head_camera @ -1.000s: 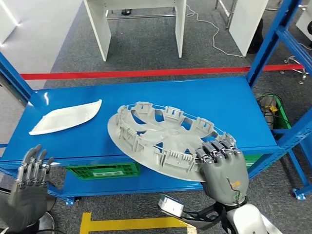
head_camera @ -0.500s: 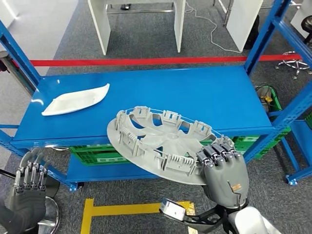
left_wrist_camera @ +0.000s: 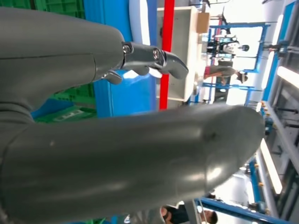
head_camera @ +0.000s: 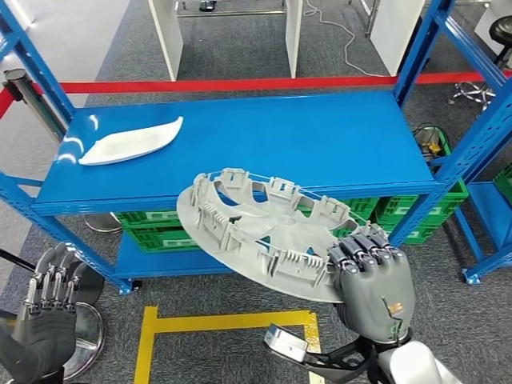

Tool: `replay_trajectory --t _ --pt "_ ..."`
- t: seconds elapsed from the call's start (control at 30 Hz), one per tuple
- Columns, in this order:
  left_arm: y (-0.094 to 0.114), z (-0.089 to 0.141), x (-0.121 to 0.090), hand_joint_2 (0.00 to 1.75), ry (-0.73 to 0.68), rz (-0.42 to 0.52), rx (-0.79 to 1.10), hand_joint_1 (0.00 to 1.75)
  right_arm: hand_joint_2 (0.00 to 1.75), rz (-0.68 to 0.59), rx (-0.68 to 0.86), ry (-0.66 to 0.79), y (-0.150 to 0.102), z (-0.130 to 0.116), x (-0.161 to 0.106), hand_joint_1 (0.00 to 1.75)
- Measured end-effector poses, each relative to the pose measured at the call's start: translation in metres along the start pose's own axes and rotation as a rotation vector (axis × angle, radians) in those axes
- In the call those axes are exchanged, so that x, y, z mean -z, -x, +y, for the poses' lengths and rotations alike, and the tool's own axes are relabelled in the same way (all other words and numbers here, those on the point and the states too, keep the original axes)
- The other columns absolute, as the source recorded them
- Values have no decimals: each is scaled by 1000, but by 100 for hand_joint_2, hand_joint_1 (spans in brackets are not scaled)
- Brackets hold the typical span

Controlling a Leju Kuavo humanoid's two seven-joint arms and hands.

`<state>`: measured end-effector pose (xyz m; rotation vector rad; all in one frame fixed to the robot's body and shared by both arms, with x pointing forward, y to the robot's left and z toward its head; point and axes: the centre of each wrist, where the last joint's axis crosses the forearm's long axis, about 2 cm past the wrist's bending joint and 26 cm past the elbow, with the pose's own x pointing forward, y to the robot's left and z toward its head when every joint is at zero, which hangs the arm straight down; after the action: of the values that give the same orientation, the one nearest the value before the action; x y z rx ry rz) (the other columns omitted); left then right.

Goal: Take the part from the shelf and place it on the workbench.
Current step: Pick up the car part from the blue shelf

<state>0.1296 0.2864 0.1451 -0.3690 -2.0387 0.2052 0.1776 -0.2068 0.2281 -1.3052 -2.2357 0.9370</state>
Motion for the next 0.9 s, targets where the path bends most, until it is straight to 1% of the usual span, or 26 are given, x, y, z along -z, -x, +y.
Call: replay_trajectory --t 0.4,0.57,0.9 --pt "2 -6 -1 0 8 2 1 0 175 9 15 5 -3 -5 -8 175" --pt "1 -8 -1 0 9 3 -2 0 175 10 16 19 -3 -9 -8 175" --pt "1 -8 -2 0 6 4 0 0 175 16 19 13 -4 -10 -10 175"
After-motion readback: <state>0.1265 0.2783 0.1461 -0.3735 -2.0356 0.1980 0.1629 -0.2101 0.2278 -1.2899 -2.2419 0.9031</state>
